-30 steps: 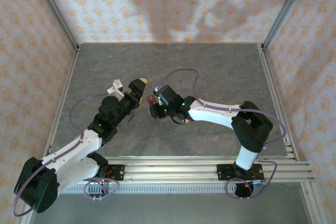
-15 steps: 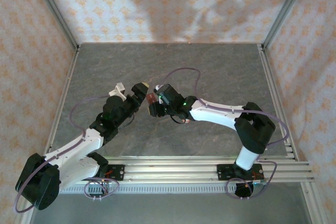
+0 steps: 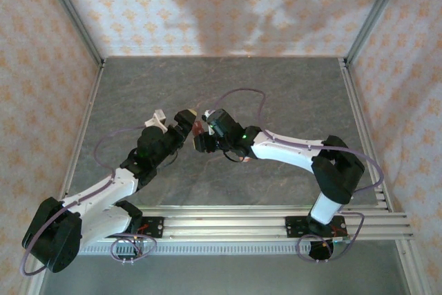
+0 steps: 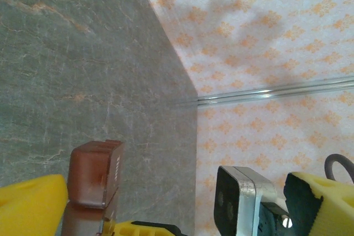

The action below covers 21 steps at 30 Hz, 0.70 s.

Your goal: Sort the pills into containers

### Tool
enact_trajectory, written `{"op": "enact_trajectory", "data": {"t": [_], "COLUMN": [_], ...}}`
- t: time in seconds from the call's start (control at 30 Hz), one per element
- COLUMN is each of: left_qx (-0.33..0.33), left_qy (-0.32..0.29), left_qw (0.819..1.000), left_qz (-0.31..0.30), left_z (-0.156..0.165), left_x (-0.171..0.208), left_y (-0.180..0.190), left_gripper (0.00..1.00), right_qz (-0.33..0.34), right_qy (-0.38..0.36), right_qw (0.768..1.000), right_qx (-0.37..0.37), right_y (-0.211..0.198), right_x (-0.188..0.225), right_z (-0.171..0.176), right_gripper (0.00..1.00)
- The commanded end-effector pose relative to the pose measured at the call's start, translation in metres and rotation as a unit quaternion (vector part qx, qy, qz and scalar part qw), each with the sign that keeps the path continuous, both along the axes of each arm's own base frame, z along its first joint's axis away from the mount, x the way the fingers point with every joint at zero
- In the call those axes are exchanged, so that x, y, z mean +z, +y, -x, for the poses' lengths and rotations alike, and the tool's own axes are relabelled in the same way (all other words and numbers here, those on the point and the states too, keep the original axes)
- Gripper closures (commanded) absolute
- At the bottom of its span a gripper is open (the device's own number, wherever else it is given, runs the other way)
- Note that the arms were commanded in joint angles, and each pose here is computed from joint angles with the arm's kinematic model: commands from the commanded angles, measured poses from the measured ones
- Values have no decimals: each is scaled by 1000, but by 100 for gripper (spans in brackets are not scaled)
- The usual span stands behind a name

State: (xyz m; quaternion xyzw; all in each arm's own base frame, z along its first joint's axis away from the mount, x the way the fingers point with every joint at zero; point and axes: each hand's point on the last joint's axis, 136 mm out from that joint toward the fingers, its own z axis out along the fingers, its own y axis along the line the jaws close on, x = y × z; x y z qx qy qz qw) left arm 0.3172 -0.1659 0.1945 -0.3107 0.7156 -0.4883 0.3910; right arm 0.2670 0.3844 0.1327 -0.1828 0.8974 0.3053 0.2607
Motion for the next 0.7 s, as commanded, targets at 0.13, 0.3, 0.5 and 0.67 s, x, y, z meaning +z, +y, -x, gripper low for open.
{"op": "enact_trajectory", "data": {"t": [0.13,0.3,0.5,0.67], "left_qx": [-10,-11,-13,-13], "left_qy": [-16,-18,-19,-19], "left_qw": [1000,1000,999,1000], "left_qz": [19,20,23,21], "left_z": [0,0,-1,-1], "left_x": [10,11,11,11], "left_y": [-7,-8,-10,-12], "left_gripper": [1,1,1,1], "right_qz": [-19,-22,-22,-20], "right_qy": [-1,3,9,14], "right_qw": [1000,1000,1000,1000], "right_qx": [0,1,4,5], "right_y": [6,8,10,10], "right_x": [5,3,0,-6], "right_z": [-1,-1,0,1], "right_gripper": [60,60,60,60]}}
